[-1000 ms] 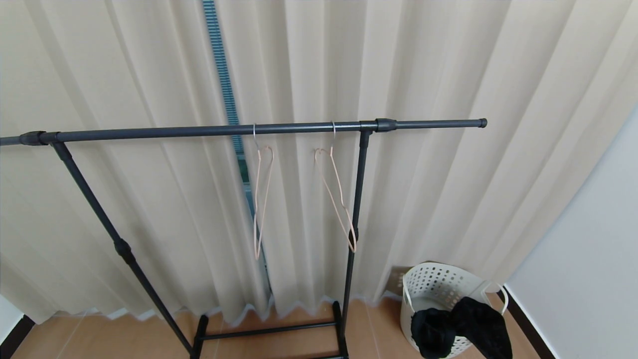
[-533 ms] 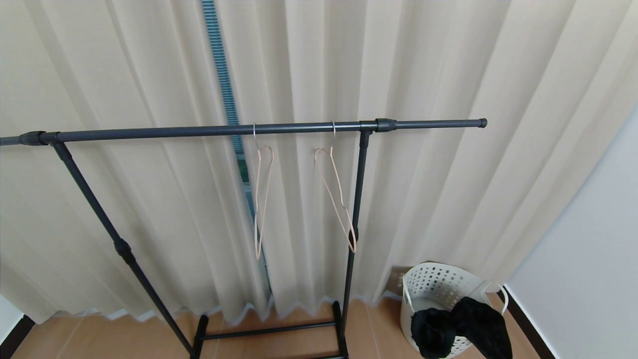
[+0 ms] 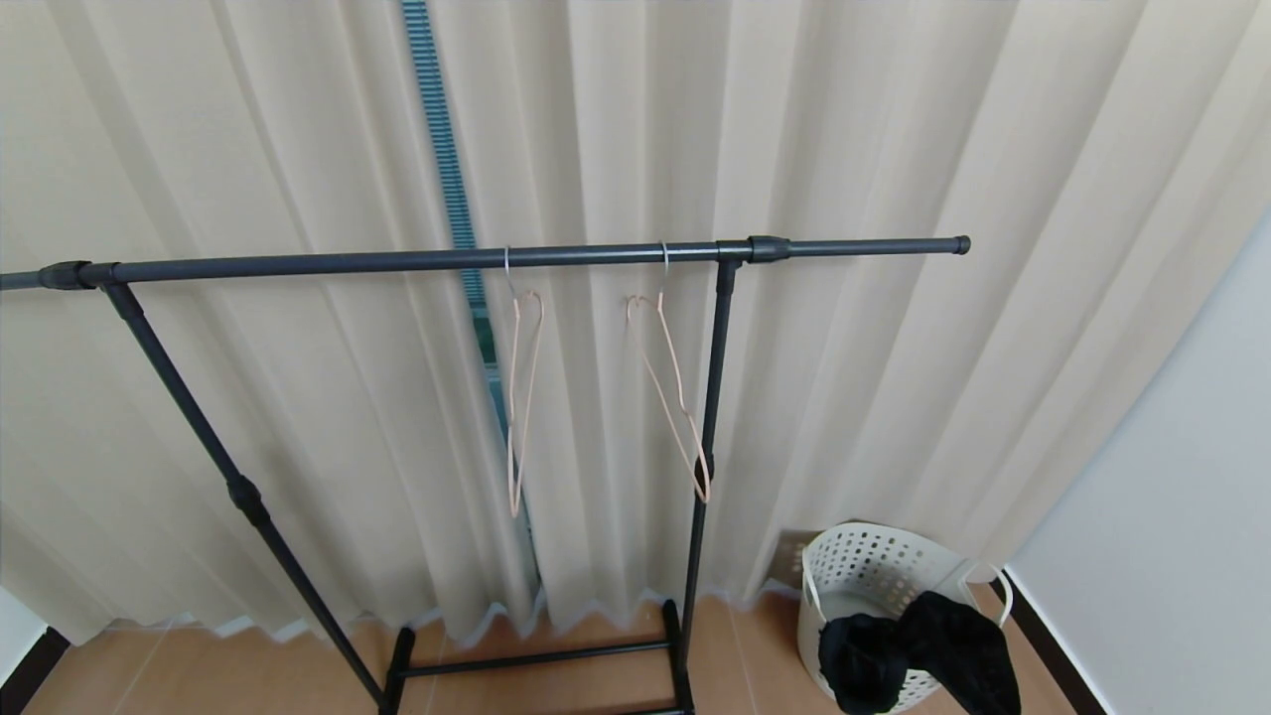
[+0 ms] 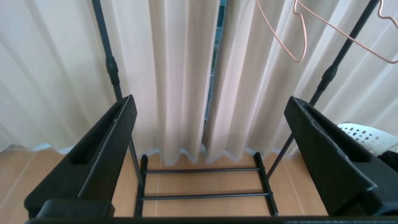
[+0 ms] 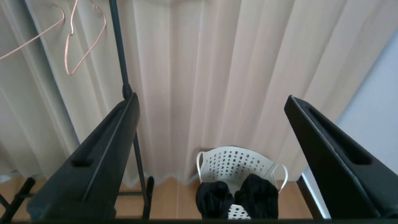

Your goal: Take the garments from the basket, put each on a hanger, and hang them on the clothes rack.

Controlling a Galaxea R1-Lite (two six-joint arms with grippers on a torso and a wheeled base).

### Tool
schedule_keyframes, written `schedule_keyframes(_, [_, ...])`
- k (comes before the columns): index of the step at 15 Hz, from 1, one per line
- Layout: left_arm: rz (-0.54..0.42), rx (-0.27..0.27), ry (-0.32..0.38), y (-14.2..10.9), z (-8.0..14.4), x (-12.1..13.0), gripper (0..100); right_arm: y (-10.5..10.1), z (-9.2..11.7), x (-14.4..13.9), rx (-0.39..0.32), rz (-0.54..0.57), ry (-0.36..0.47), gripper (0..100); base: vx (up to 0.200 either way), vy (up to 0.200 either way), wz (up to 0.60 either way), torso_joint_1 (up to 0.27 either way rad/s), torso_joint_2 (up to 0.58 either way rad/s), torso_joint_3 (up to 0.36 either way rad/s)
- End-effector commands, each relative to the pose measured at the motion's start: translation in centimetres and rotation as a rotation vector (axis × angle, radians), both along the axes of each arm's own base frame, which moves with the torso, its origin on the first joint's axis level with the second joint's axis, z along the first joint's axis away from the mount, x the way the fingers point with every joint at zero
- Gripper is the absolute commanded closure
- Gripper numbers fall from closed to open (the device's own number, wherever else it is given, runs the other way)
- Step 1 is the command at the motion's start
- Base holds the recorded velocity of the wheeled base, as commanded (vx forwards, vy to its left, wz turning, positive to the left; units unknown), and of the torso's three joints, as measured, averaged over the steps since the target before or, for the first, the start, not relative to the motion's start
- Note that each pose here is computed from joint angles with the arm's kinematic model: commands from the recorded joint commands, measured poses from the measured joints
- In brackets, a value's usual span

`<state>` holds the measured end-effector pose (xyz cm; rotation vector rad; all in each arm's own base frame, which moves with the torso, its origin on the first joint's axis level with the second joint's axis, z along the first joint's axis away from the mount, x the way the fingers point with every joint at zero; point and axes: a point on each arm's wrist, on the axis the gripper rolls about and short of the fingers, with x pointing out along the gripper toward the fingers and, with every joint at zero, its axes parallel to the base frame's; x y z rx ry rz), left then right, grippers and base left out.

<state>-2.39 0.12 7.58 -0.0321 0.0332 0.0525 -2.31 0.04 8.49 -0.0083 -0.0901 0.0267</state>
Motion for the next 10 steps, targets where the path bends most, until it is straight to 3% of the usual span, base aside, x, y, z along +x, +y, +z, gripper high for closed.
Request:
schedule_keyframes(1, [0.0,-0.001,0.001,0.0,0.01,0.01,0,0.0,0.01,0.01,0.0,0.001,0.001,0,0.0,0.0,0.0,0.0,0.0,0.0])
schedule_keyframes(5, [0.0,0.001,0.001,0.0,0.01,0.01,0,0.0,0.01,0.01,-0.002,0.0,0.001,0,0.0,0.0,0.0,0.0,0.0,0.0])
schedule_keyframes(10, [0.0,0.001,0.001,0.0,0.01,0.01,0,0.0,0.01,0.01,-0.002,0.0,0.001,0,0.0,0.0,0.0,-0.132,0.32,0.167])
